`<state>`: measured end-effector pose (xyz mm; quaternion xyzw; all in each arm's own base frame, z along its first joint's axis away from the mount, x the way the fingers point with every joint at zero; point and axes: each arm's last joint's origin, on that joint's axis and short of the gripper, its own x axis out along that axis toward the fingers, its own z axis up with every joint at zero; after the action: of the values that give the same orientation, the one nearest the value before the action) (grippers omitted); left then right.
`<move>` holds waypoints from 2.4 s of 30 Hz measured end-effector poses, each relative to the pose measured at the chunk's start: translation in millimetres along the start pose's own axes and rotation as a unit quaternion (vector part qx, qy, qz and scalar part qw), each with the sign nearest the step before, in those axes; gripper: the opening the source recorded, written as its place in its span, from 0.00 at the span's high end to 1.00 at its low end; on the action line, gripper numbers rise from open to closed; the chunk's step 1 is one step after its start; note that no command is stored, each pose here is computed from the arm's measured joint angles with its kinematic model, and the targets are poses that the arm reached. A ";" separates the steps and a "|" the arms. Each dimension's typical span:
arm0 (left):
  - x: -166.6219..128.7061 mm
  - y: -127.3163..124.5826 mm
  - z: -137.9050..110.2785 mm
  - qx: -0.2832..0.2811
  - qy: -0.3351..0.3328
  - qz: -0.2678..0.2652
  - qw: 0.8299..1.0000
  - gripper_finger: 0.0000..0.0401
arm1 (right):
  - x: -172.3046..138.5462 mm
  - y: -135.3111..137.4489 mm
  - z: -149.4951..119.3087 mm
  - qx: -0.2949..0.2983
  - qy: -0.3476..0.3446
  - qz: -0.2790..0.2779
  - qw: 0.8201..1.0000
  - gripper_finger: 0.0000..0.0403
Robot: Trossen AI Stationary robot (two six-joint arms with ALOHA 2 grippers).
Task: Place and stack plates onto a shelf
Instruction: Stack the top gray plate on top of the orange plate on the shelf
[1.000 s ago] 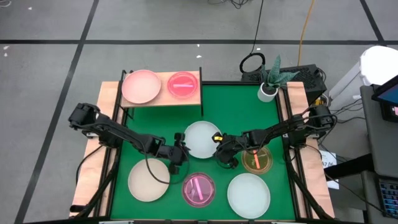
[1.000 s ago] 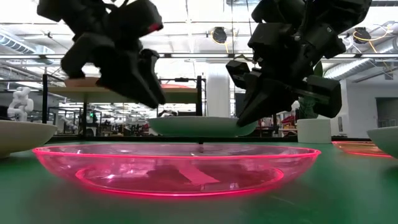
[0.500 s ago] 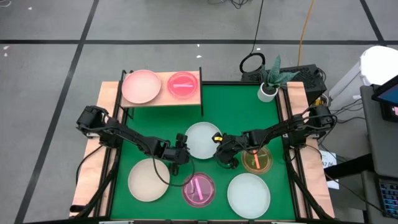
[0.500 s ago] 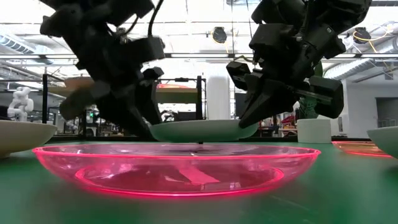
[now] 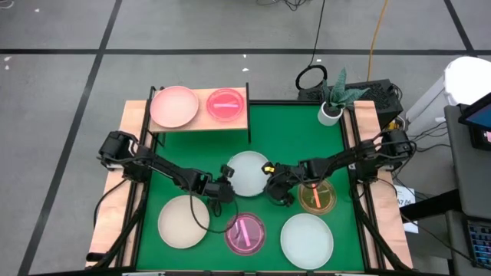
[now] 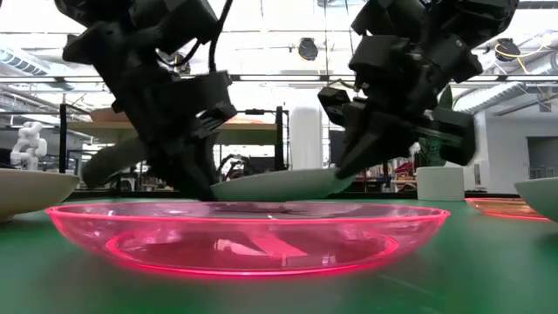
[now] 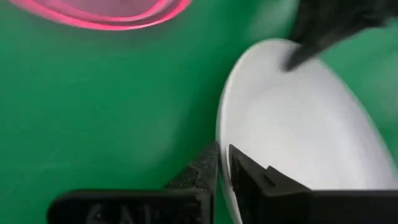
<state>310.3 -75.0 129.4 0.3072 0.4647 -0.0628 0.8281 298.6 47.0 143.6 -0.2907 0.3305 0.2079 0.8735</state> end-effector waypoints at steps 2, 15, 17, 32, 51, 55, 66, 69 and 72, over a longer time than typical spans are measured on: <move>-0.7 1.0 1.9 0.002 -0.008 -0.002 1.000 0.96 | -0.1 -2.1 1.2 0.010 0.001 -0.016 1.000 0.90; -10.9 1.9 0.4 0.012 0.000 -0.002 1.000 0.97 | -38.3 -10.0 19.1 0.093 -0.052 -0.038 0.994 0.65; -18.7 2.0 2.0 0.014 -0.007 -0.009 1.000 0.97 | -48.7 -11.0 22.2 0.096 -0.061 -0.041 0.993 0.63; -94.5 8.6 20.3 0.025 -0.082 -0.009 0.996 0.97 | -101.0 -4.6 7.6 0.117 -0.027 -0.130 0.984 0.64; -197.5 64.5 27.7 0.032 -0.001 0.091 0.995 0.97 | -106.8 0.3 -5.7 0.123 -0.035 -0.153 0.980 0.64; -211.3 78.9 16.2 0.007 0.041 0.117 0.992 0.97 | -106.7 0.6 -6.0 0.126 -0.033 -0.152 0.980 0.64; -233.0 117.8 -38.6 -0.115 0.137 0.157 0.971 0.97 | -106.7 0.5 -5.7 0.123 -0.035 -0.153 0.980 0.64; -238.7 127.1 -51.5 -0.146 0.150 0.169 0.963 0.97 | -106.6 1.0 -5.6 0.130 -0.035 -0.151 0.979 0.64; -242.4 135.5 -64.2 -0.181 0.170 0.180 0.952 0.97 | -106.6 1.0 -5.6 0.128 -0.035 -0.151 0.980 0.64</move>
<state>180.3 26.2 362.0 0.2372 0.5391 0.2254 0.7760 221.4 25.9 214.2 -0.2156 0.2764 0.0396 0.9357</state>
